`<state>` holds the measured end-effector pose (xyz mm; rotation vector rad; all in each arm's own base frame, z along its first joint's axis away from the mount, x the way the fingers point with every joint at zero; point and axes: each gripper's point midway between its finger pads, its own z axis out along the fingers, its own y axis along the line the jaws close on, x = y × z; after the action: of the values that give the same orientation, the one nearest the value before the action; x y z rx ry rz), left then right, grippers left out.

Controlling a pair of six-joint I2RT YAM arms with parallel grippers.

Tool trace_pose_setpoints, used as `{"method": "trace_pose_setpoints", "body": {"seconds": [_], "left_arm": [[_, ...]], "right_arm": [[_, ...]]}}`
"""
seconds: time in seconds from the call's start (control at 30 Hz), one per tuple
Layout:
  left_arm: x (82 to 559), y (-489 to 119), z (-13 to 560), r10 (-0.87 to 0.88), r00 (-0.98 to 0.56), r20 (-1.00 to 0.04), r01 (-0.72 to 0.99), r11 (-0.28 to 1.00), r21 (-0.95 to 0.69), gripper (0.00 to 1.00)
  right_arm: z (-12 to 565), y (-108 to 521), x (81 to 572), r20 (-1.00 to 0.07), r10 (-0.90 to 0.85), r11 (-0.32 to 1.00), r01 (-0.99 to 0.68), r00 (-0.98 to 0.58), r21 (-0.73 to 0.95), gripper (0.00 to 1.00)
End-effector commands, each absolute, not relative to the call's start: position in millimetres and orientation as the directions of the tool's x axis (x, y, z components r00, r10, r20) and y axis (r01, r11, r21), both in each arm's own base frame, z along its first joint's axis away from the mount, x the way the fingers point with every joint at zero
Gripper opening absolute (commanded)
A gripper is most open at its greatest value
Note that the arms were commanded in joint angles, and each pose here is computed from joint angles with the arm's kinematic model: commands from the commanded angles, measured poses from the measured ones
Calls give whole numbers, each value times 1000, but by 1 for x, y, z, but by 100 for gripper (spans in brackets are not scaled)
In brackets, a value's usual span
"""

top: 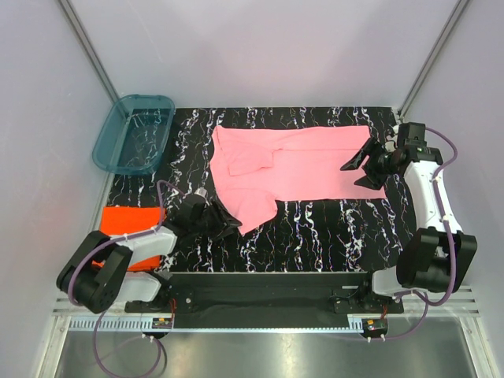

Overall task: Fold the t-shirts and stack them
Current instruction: Fold the tshirt

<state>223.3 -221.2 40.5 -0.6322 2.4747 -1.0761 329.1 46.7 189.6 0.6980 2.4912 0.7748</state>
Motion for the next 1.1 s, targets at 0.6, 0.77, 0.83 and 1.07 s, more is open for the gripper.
{"method": "trace_pose_setpoints", "body": {"seconds": [0.6,0.77,0.83,1.07], "left_arm": [[235,-227,20,-578,-803,-143,-264,560,-785,24],[240,-231,36,-538,-822,-189,-196,578,-792,0],[244,-238,49,-505,-839,-204,-159,585,-795,0],[260,-251,82,-421,-864,-275,-33,594,-804,0]], "right_arm": [[164,31,333,-266,595,742,392,-758,544,72],[134,16,334,-192,678,675,496,-710,546,66],[120,-3,334,-166,738,619,560,-654,551,61],[79,-51,327,-120,814,545,674,-569,499,57]]}}
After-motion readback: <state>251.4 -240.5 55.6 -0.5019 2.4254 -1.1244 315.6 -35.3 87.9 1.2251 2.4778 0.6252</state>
